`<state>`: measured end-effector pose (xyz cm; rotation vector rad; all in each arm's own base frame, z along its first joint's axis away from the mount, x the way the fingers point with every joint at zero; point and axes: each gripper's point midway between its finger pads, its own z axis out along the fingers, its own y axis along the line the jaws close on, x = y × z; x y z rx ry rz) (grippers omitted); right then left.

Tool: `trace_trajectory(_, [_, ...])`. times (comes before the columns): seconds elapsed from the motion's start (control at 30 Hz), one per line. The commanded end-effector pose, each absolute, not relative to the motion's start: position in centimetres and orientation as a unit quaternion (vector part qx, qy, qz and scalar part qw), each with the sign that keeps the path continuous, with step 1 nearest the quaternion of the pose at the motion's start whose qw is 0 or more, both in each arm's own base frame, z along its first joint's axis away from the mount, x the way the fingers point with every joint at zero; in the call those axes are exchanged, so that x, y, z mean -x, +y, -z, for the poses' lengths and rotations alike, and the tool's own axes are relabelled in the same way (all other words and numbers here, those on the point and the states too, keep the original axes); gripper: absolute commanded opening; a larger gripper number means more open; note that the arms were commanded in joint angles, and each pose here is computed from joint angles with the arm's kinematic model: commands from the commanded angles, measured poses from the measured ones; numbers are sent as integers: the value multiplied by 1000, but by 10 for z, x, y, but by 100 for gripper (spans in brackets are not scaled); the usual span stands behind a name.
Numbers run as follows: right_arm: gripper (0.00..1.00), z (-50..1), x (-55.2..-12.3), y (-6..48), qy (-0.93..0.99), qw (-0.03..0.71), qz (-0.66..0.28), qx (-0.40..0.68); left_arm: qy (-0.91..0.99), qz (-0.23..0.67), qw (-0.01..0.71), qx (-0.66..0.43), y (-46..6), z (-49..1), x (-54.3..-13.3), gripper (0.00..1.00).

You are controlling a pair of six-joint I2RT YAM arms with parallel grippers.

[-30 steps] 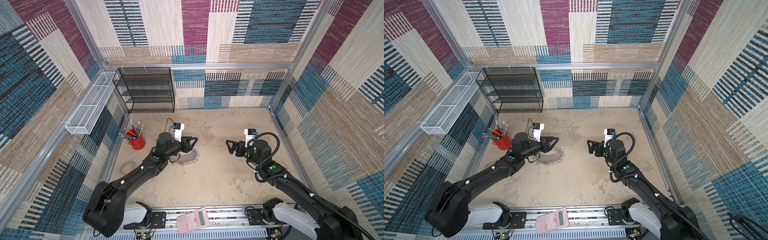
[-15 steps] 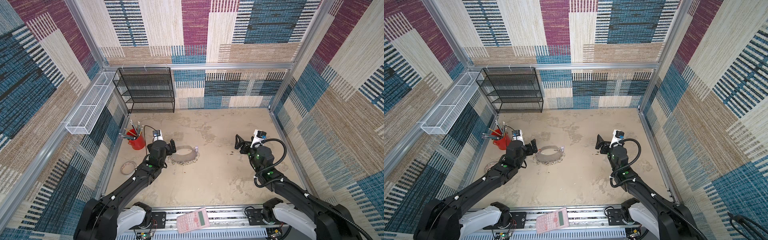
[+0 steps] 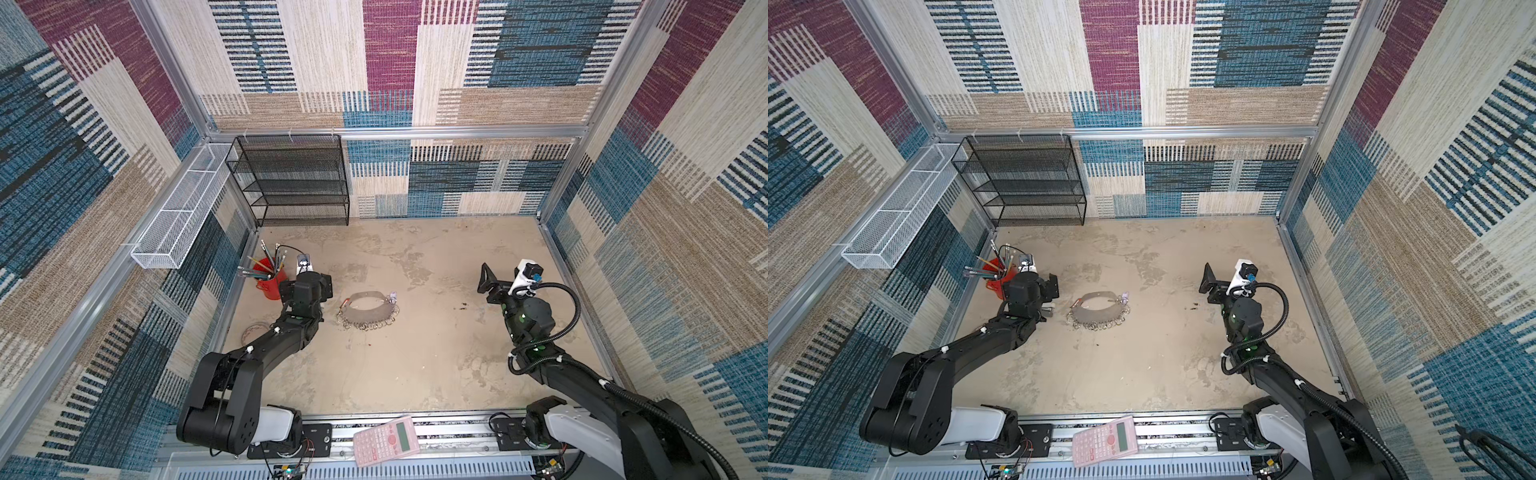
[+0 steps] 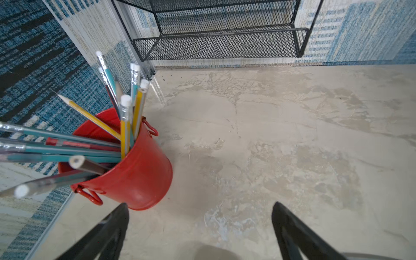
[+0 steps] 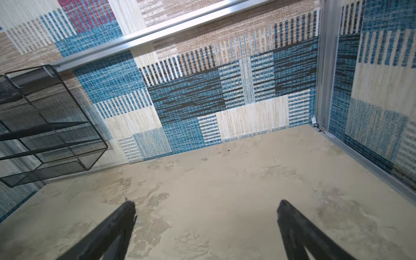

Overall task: Attach keys to a key ring
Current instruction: Reset both arms

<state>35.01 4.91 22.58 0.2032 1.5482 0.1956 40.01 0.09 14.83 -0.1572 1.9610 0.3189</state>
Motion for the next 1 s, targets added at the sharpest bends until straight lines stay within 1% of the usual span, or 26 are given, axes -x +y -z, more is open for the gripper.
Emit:
trace_trajectory(0.0, [100, -222, -356, 30, 692, 707, -72, -122, 829, -108, 548, 31, -9, -152, -406, 99])
trace_trajectory(0.07, [100, -213, -361, 16, 699, 698, -64, -141, 849, -77, 523, 16, -19, -142, -395, 99])
trace_trajectory(0.1, [100, -210, -363, 10, 700, 696, -57, -145, 844, -77, 530, 10, -20, -137, -389, 99])
trace_trajectory(0.17, [100, -208, -365, 3, 702, 695, -40, -147, 835, -97, 540, 42, -5, -119, -382, 99])
trace_trajectory(0.2, [100, -205, -367, -1, 706, 692, -32, -150, 831, -114, 542, 46, 2, -116, -386, 100])
trace_trajectory(0.23, [100, -202, -368, -6, 707, 689, -27, -156, 849, -105, 518, 13, -6, -111, -388, 100])
trace_trajectory(0.3, [100, -194, -370, -19, 709, 683, -12, -173, 823, -118, 554, -34, -13, -120, -400, 100])
trace_trajectory(0.33, [100, -192, -370, -24, 708, 683, -3, -178, 817, -121, 562, -35, -12, -120, -401, 100])
trace_trajectory(0.4, [100, -188, -366, -36, 701, 689, 25, -183, 815, -116, 568, -7, 0, -112, -401, 99])
trace_trajectory(0.5, [100, -189, -367, -43, 700, 691, 42, -176, 815, -71, 574, 33, 16, -100, -389, 99])
trace_trajectory(0.53, [100, -189, -367, -45, 698, 692, 46, -176, 800, -70, 594, 40, 21, -101, -392, 98])
trace_trajectory(0.57, [100, -189, -368, -47, 699, 692, 50, -172, 795, -70, 601, 45, 23, -103, -391, 99])
trace_trajectory(0.63, [100, -184, -368, -53, 699, 693, 60, -166, 822, -66, 563, 57, 26, -96, -392, 96])
trace_trajectory(0.67, [100, -177, -369, -57, 705, 686, 62, -173, 817, -72, 569, 59, 29, -97, -396, 95])
trace_trajectory(0.7, [100, -170, -369, -60, 709, 680, 58, -180, 812, -80, 574, 67, 33, -98, -398, 98])
trace_trajectory(0.77, [100, -165, -365, -60, 701, 692, 42, -169, 825, -75, 556, 71, 34, -95, -396, 99])
trace_trajectory(0.83, [100, -159, -366, -59, 702, 693, 35, -162, 814, -78, 571, 73, 35, -98, -397, 99])
trace_trajectory(0.97, [100, -155, -381, -40, 723, 684, 13, -102, 813, -82, 570, 83, 38, -97, -396, 99])
